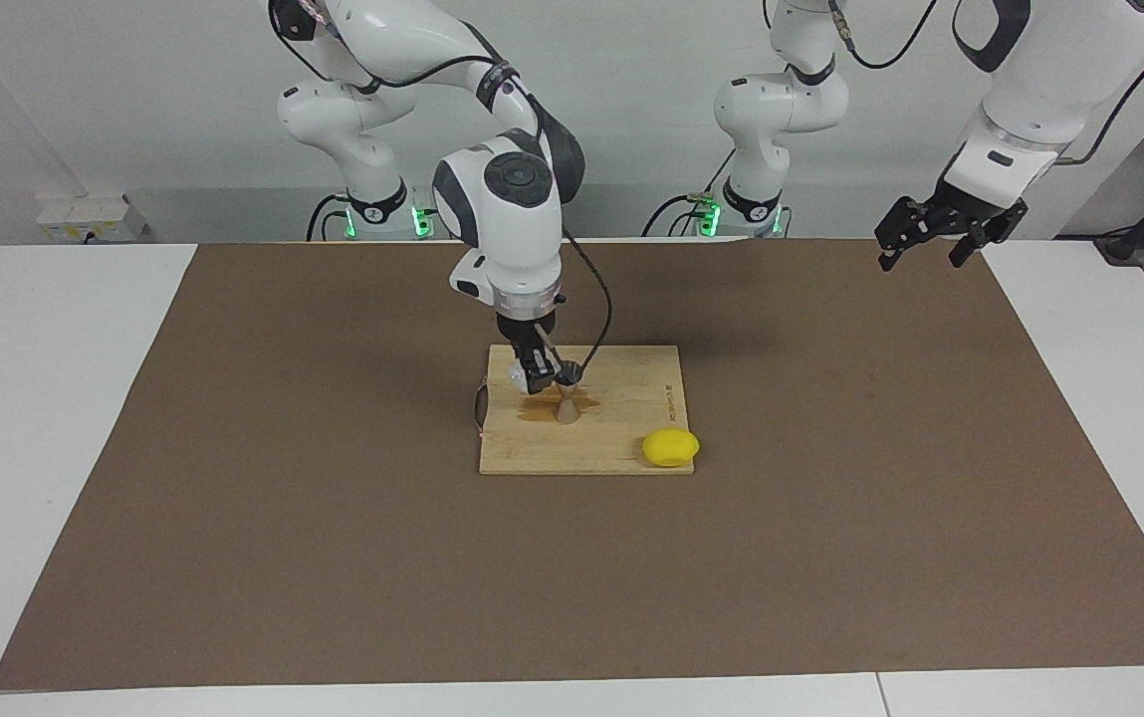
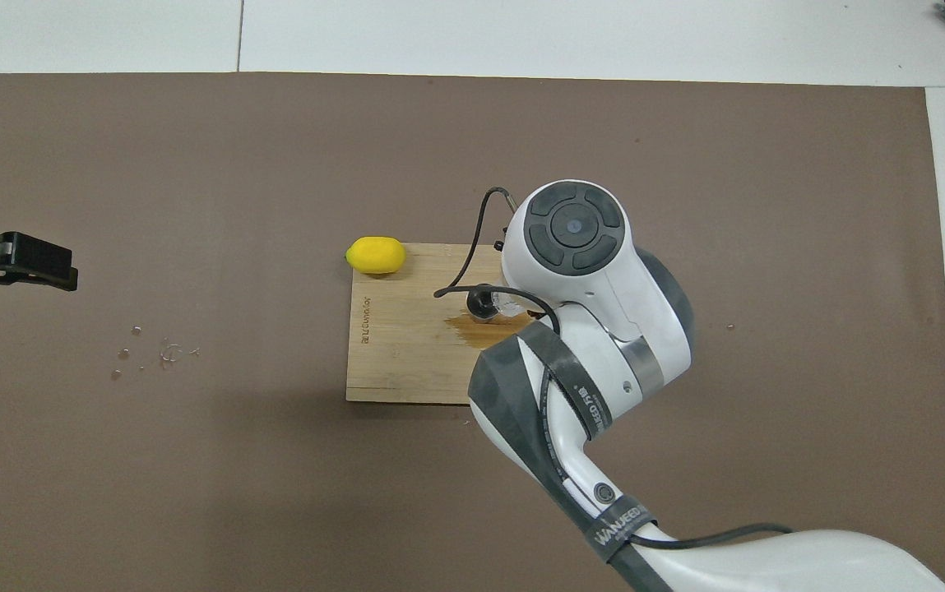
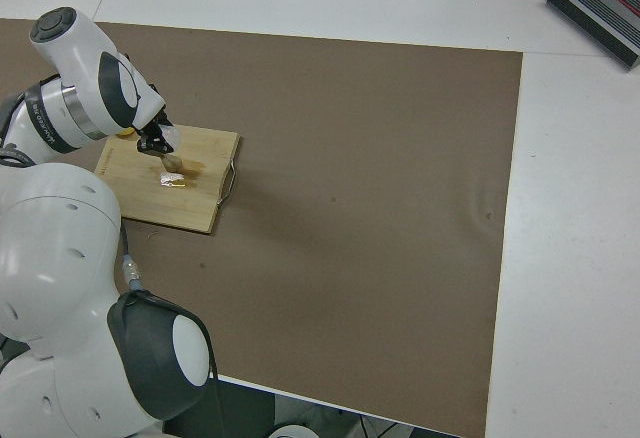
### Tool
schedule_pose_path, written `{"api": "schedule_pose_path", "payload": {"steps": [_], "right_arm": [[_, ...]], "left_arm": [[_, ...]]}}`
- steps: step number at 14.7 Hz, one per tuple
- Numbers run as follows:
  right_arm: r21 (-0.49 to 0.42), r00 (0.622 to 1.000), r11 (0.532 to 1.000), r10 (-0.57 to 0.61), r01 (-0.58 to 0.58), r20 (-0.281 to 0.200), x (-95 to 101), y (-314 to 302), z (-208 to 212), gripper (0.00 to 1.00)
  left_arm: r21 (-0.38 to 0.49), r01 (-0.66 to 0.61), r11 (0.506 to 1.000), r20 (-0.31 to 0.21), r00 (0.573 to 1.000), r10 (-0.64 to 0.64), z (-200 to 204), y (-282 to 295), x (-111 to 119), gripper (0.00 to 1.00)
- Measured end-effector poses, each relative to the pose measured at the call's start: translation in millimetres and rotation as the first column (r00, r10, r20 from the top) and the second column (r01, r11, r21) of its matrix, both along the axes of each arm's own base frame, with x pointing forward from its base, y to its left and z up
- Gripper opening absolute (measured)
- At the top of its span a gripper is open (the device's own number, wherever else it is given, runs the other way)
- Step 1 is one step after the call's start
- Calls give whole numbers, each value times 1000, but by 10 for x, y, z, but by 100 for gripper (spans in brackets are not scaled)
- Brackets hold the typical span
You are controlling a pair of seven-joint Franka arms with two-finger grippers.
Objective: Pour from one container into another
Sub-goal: 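Tilt the glass cup with the right gripper over the dark cup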
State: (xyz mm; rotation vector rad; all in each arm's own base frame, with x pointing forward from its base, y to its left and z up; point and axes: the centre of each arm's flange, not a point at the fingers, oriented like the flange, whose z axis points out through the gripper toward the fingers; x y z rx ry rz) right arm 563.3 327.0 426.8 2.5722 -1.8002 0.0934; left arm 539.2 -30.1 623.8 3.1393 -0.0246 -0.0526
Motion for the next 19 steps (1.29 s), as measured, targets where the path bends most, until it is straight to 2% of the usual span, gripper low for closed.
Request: {"api": "schedule_pose_path", "payload": {"steps": [6,12,19], "right_arm": [[-59,998,997,56,-54,38,-50,103,23,50],[-61,997,996,67,-65,42,-76,153,33,50],[41,999,998,-38,38,-14,56,-65,26,50]], "left_arm": [[0,-2,1000,-1,1000,2,-3,12,-1,100],[0,-7,1000,-5,1000,7,-6,41,-3,100],[0,-11,1000,-6,1000,11,-7,58,-3,100]]}}
